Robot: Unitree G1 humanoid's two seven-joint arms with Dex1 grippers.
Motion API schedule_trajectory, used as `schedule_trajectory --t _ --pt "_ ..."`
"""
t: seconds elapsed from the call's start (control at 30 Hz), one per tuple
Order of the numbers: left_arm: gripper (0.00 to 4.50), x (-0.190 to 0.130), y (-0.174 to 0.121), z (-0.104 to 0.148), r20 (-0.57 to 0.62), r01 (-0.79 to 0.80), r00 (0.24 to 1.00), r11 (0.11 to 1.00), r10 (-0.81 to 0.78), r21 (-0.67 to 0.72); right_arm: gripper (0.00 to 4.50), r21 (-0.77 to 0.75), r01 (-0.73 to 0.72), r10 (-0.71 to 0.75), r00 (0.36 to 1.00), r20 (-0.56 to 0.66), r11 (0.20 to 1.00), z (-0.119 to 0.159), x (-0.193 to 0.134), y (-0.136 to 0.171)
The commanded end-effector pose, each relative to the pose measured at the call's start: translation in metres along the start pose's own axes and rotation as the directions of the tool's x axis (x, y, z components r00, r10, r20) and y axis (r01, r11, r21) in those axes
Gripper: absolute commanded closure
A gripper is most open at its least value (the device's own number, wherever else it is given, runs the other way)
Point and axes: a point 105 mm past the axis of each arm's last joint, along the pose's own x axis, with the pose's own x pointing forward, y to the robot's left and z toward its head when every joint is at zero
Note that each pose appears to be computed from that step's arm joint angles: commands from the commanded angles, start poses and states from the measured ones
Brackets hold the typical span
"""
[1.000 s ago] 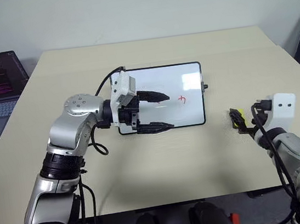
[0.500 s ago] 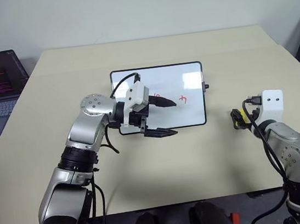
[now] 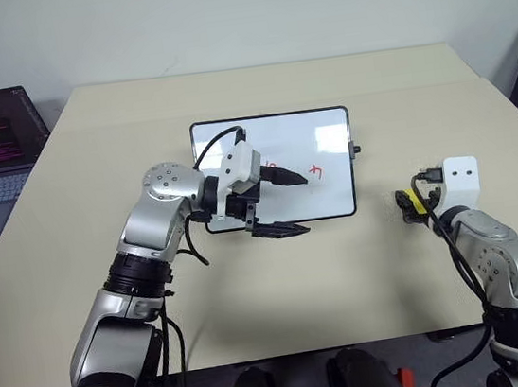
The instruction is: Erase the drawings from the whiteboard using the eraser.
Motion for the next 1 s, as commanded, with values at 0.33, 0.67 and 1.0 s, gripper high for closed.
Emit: schedule_trajectory --t 0.33,0.67,1.0 --pt "0.0 -0.005 0.003 0.015 0.004 -0.006 1.0 0.998 0.006 0.07 0.02 0.004 0.002 -0.002 0.999 0.044 1.0 0.008 0.007 0.001" --pt "0.0 -0.008 0.004 0.013 -0.005 -0.014 1.0 0.997 0.014 0.071 1.73 0.013 0.011 -0.011 1.0 0.028 1.0 0.002 0.01 -0.003" --pt "0.0 -0.009 0.003 0.011 -0.004 -0.028 1.0 0.998 0.028 0.057 3.35 0.011 0.006 -0.007 1.0 0.017 1.0 -0.003 0.011 -0.001"
